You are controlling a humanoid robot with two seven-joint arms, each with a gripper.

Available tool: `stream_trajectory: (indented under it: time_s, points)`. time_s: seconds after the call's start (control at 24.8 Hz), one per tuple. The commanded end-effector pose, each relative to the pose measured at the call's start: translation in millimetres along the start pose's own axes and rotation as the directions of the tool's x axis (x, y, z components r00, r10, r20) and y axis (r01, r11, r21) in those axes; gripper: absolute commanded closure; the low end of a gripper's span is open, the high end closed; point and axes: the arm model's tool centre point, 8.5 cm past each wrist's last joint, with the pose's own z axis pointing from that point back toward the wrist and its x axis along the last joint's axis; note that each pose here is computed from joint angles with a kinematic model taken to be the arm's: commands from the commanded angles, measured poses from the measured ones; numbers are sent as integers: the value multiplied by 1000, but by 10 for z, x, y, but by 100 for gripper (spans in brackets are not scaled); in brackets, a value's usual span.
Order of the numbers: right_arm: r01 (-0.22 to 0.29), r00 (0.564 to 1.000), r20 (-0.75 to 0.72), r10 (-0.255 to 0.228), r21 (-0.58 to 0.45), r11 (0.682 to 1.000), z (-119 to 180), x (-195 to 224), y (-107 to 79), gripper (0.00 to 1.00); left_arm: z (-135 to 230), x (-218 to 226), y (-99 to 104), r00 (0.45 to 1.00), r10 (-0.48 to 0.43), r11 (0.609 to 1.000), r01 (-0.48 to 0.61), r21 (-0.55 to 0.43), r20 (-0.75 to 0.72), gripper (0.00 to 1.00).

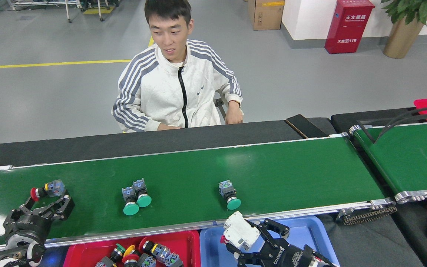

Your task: Pick switch part from conveyor to tray

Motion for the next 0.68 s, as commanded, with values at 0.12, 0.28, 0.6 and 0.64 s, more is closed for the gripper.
stream_trajectory:
  time_s: [0.12, 0.28, 0.6, 0.64]
  points:
    - [58, 967, -241, -85, -118, 991, 8, -315, -186, 0, -234, -148, 209, 993, 44, 997, -37, 68, -109, 0]
    - [103, 799, -570, -190, -182, 978, 10, -599, -206, 0, -322, -134, 291, 989, 65, 994, -54, 91, -129, 5]
    - [57, 684, -708, -174, -185, 981, 210, -766, -162, 0, -253, 124, 119, 999, 0, 991, 5, 130, -34, 63]
    - [52, 678, -716, -169, -182, 982, 242, -796, -163, 0, -233, 157, 134, 1000, -5, 990, 6, 144, -10, 65]
